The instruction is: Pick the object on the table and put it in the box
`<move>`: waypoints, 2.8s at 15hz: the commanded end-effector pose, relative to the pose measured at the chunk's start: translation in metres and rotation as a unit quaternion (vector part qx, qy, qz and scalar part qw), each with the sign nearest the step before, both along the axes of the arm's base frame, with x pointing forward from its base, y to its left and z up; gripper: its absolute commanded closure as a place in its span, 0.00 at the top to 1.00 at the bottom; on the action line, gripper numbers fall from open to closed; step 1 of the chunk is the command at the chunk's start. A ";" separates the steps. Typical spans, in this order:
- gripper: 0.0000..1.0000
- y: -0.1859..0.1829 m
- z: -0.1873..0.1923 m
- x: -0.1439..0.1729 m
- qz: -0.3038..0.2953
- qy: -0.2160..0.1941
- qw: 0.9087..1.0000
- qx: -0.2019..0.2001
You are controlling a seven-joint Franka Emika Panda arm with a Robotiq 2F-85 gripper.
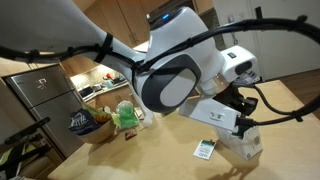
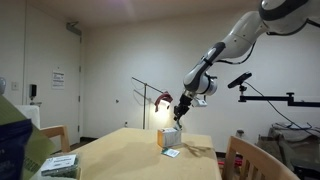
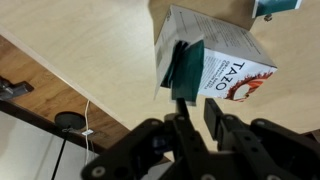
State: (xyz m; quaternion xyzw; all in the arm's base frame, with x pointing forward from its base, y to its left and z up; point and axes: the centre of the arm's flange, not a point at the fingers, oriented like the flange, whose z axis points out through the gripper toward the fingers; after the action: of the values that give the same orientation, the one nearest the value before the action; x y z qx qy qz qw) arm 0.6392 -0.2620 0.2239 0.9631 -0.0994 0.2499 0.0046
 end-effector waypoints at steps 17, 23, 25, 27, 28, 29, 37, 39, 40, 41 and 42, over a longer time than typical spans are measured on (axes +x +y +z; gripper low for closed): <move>0.00 -0.012 -0.014 0.004 0.000 0.001 1.000 0.019; 0.00 -0.010 -0.023 0.011 0.001 0.005 1.000 0.026; 0.00 -0.009 -0.026 0.013 0.005 0.003 0.999 0.032; 0.00 -0.007 -0.031 0.017 0.011 0.001 0.999 0.042; 0.00 -0.007 -0.034 0.019 0.012 0.000 0.999 0.052; 0.00 -0.007 -0.036 0.019 0.015 0.000 0.998 0.065; 0.00 -0.028 -0.042 0.014 0.003 0.022 0.994 0.105; 0.00 -0.034 -0.039 0.012 -0.004 0.027 0.994 0.102; 0.00 -0.036 -0.039 0.011 -0.009 0.026 0.994 0.102; 0.00 -0.038 -0.038 0.011 -0.012 0.028 0.995 0.097; 0.00 -0.039 -0.037 0.010 -0.012 0.028 0.995 0.092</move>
State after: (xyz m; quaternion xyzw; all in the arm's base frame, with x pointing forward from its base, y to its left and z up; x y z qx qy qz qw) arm 0.6484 -0.2955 0.1830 0.9629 -0.1285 0.2229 -0.0815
